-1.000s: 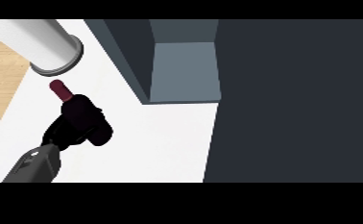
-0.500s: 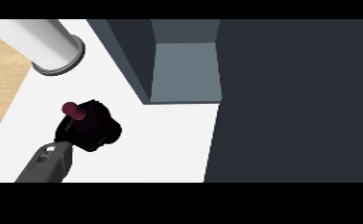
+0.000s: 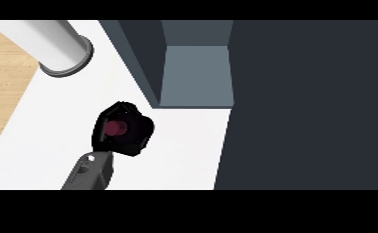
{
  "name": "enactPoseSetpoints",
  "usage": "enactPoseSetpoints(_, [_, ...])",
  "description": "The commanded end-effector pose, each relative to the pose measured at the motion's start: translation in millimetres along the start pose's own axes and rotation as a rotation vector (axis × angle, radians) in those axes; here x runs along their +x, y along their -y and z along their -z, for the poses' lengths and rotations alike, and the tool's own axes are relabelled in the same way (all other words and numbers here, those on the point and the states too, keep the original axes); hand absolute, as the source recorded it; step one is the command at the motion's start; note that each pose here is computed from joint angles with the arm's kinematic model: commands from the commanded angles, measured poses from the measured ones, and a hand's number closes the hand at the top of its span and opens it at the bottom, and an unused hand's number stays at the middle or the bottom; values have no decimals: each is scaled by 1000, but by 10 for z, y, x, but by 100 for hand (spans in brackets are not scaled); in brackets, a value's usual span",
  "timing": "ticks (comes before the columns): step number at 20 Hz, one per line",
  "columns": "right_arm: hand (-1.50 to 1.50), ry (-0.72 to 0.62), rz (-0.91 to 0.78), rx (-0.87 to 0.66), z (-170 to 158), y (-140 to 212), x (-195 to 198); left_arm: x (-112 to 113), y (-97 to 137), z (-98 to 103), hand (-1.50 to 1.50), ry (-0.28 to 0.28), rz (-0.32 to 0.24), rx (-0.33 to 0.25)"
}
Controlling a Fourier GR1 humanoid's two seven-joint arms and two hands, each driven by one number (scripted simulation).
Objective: Pick up the wine, place it into the cabinet and close the cabinet
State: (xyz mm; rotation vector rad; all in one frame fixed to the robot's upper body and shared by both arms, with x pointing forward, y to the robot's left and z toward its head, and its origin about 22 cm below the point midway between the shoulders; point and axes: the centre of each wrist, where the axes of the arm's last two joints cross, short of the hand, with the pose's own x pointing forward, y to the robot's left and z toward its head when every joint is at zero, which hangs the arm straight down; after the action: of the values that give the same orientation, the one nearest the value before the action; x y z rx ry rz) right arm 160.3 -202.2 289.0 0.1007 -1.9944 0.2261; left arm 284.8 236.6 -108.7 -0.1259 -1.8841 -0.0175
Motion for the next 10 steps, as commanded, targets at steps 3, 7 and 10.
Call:
enactPoseSetpoints(3, [-150,-18,31,65,-159,58,73,394,431,149,150,103,-2,-20])
enactPoseSetpoints(7, [-150,-10,43,41,-222,87,66,692,739,198,150,92,-127,-71])
enactPoseSetpoints(10, [-150,-11,32,61,-134,69,132,1034,924,330,150,113,-149,-79])
